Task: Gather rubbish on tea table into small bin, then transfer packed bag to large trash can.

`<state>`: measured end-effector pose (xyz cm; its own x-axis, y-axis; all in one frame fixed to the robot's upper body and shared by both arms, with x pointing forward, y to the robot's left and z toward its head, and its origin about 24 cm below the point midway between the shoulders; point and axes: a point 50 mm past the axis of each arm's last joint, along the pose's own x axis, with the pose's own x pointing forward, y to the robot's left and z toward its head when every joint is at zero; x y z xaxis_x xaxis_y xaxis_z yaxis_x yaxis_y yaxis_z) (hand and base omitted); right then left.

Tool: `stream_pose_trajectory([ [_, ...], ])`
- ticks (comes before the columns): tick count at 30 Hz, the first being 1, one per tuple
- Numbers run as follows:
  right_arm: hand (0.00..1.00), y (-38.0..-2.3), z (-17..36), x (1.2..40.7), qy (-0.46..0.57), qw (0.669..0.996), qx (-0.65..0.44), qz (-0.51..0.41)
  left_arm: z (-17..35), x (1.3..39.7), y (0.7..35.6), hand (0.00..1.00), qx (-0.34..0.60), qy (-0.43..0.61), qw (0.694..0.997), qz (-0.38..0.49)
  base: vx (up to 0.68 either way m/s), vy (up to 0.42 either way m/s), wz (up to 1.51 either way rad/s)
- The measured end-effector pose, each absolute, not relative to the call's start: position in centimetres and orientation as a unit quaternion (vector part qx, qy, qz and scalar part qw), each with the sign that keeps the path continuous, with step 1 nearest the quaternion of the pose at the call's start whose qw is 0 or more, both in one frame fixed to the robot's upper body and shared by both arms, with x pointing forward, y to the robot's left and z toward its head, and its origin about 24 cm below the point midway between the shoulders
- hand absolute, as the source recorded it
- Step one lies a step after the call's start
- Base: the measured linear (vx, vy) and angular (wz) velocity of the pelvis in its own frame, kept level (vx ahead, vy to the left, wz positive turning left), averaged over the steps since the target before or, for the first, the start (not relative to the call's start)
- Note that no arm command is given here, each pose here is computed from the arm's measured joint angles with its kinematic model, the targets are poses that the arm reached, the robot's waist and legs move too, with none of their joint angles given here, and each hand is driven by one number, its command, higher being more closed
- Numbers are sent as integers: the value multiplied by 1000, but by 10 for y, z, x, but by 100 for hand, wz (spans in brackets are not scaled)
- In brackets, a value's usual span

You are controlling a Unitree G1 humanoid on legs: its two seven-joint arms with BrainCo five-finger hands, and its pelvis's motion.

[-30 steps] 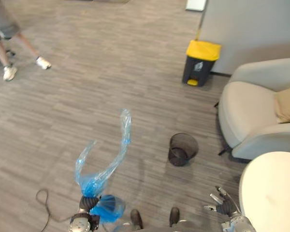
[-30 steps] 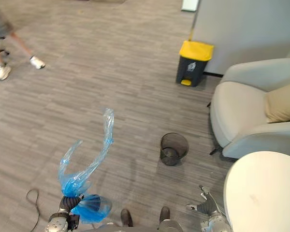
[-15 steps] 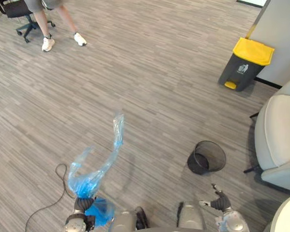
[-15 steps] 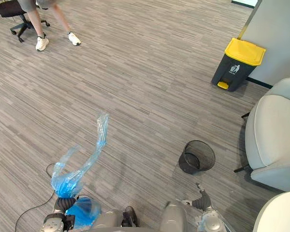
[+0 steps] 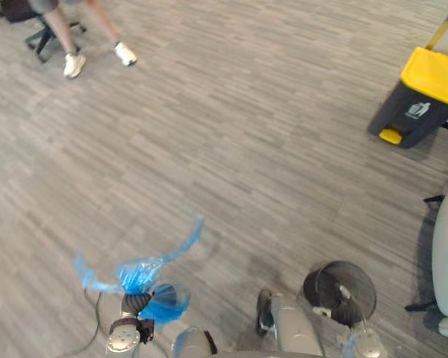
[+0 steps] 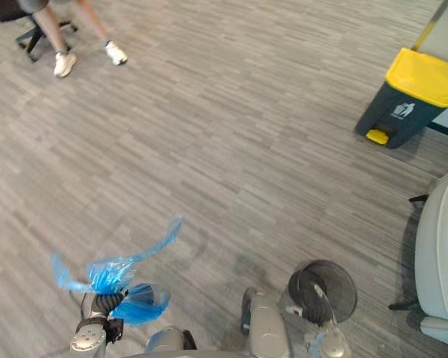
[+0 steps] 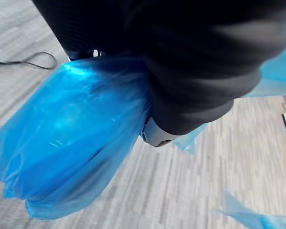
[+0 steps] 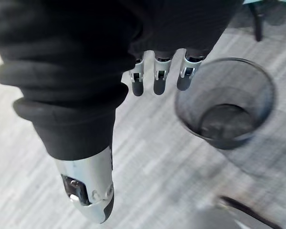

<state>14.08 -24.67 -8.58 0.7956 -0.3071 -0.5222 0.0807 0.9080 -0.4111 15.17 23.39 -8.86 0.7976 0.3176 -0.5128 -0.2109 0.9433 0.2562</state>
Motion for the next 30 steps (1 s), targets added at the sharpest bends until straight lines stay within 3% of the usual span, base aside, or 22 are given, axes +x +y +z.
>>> stream_pose_trajectory([
  [5,0,-256,-74,147,275,933,-186,-137,-69,167,225,100,84,231,960,133,525,87,-100],
  [8,0,-261,-79,139,292,926,-190,-143,-73,158,217,100,83,241,960,120,517,307,-123],
  [13,0,-240,-90,134,310,926,-161,-141,-63,177,214,100,106,215,967,89,564,256,-83],
  [16,0,-234,-92,152,307,928,-168,-125,-58,184,225,100,114,204,967,98,550,99,-59],
  [23,0,-268,-90,160,324,910,-221,-132,-77,189,230,100,107,253,955,110,617,-70,-17],
  [30,0,-259,-83,176,301,920,-217,-127,-76,195,220,100,95,246,959,102,563,-146,-58],
])
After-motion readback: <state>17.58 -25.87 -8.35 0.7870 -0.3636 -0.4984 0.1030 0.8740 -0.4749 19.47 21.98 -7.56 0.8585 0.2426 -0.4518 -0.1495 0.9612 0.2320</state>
